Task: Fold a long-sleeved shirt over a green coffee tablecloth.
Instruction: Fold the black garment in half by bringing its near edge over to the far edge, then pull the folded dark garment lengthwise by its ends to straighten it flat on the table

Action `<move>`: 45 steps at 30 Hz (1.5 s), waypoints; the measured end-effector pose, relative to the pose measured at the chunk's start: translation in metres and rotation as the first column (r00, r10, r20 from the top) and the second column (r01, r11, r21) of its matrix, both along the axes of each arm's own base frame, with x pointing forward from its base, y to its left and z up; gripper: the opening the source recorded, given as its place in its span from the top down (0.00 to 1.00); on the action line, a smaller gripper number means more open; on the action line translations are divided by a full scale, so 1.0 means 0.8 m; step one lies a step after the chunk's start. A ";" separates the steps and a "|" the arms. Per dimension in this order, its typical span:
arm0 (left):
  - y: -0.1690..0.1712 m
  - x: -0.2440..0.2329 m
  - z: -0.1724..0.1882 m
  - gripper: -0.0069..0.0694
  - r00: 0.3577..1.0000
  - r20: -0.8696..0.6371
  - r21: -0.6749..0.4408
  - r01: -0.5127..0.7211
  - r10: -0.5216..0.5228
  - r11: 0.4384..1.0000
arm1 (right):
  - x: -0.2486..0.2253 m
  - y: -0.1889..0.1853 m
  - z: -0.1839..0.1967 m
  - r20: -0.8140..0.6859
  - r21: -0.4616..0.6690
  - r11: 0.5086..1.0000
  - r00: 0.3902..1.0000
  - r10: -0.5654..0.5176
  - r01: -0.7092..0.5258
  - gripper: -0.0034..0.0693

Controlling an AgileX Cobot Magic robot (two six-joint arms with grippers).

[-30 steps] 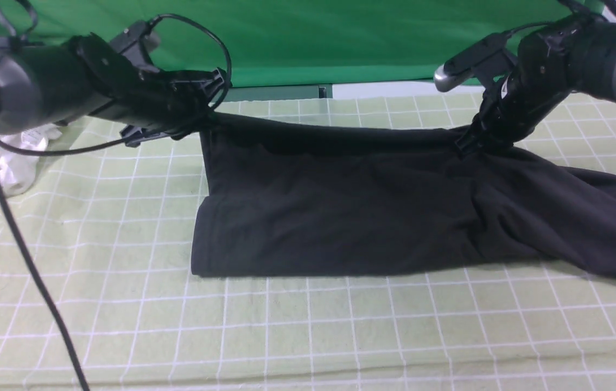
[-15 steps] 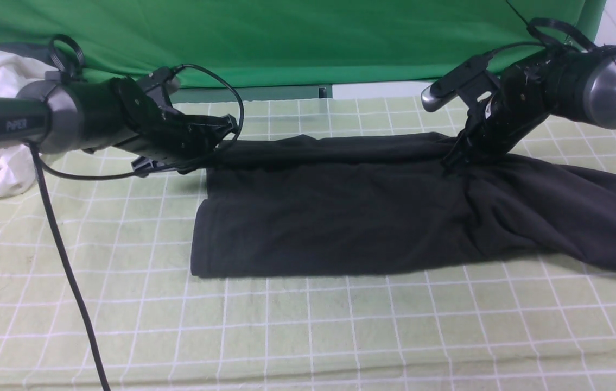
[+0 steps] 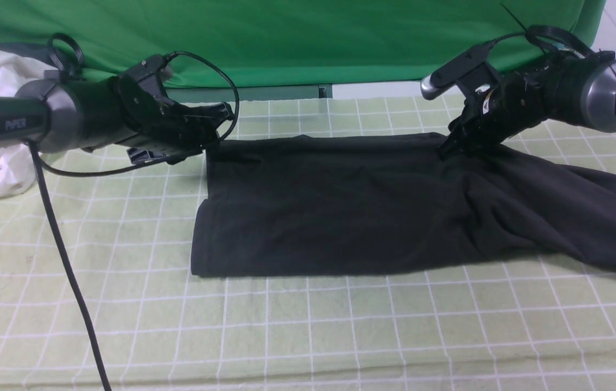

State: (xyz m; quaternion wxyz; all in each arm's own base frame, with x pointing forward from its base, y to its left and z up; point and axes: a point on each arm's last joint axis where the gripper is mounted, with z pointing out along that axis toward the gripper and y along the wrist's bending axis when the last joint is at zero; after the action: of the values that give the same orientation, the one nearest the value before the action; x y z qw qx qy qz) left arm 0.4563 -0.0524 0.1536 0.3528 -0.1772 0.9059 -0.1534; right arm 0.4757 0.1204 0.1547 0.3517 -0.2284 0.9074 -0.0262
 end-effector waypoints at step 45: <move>-0.014 -0.009 0.156 0.20 0.964 0.041 0.060 0.260 -0.262 0.964 | -0.149 -0.246 0.089 -0.648 0.009 0.892 0.682 -0.340 0.453 0.71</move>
State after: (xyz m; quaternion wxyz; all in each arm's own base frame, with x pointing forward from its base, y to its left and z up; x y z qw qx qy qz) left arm 0.4492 -0.0634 0.2782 0.3562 -0.0430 0.9162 -0.1784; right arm 0.3564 -0.0763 0.2261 0.0312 0.0093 0.9981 0.0528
